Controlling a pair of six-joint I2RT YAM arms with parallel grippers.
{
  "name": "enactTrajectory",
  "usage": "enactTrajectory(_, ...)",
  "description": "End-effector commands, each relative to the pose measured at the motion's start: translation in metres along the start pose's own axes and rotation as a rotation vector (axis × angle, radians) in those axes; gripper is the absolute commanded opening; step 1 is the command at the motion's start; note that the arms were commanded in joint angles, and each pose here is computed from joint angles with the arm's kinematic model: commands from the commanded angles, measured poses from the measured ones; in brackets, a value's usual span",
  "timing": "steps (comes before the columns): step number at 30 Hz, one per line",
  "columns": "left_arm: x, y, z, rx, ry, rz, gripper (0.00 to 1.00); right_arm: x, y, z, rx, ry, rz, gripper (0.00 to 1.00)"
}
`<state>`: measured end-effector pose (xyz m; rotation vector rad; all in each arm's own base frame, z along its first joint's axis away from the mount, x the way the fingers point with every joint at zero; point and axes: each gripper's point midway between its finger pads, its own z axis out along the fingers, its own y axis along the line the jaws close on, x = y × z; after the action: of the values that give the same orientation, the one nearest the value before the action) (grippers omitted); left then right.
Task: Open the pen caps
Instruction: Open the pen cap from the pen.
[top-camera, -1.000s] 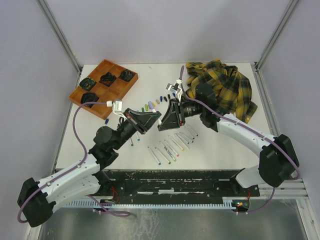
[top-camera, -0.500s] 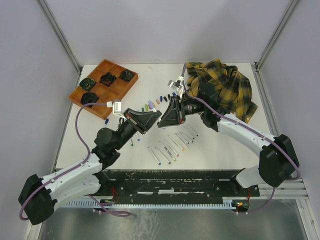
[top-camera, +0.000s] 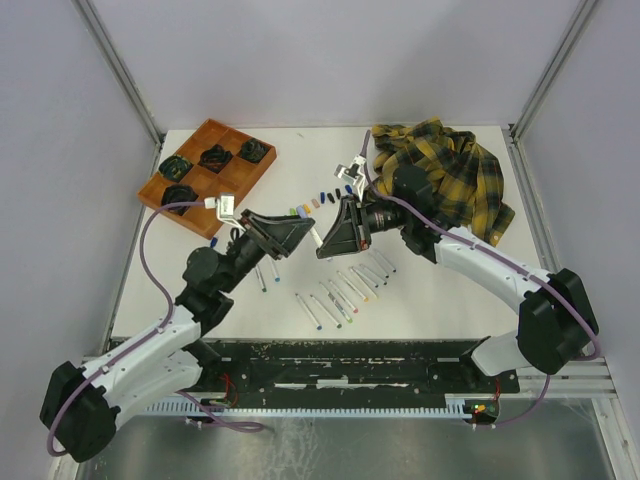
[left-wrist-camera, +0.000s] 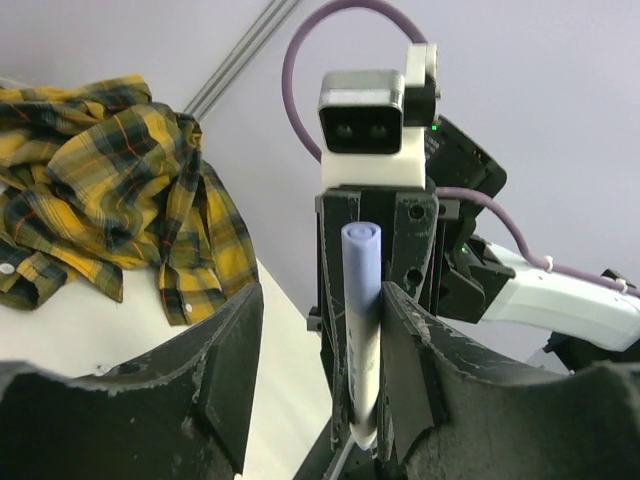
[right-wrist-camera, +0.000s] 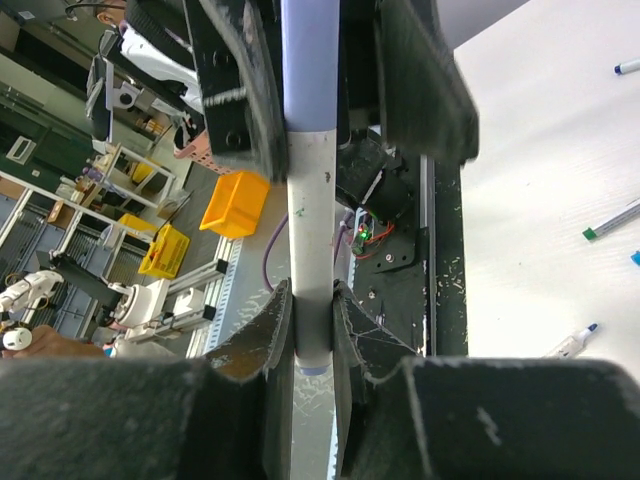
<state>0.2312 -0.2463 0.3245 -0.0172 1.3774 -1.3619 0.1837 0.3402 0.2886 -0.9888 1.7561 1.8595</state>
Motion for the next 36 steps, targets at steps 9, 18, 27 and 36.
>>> enactTrajectory(9, -0.031, -0.038, 0.003, 0.17, 0.011, -0.041, 0.5, -0.01, 0.016, -0.001, -0.036, 0.011, -0.078, 0.0)
enactTrajectory(18, -0.038, -0.039, 0.006, 0.197, 0.021, -0.045, 0.29, -0.008, 0.013, -0.001, -0.027, 0.023, -0.08, 0.0)
enactTrajectory(27, -0.052, -0.039, 0.003, 0.186, -0.002, 0.042, 0.03, -0.003, 0.006, 0.0, -0.012, 0.036, -0.076, 0.0)
enactTrajectory(36, -0.171, -0.031, 0.024, 0.019, -0.232, 0.186, 0.03, 0.027, -0.023, 0.016, 0.041, 0.125, -0.06, 0.0)
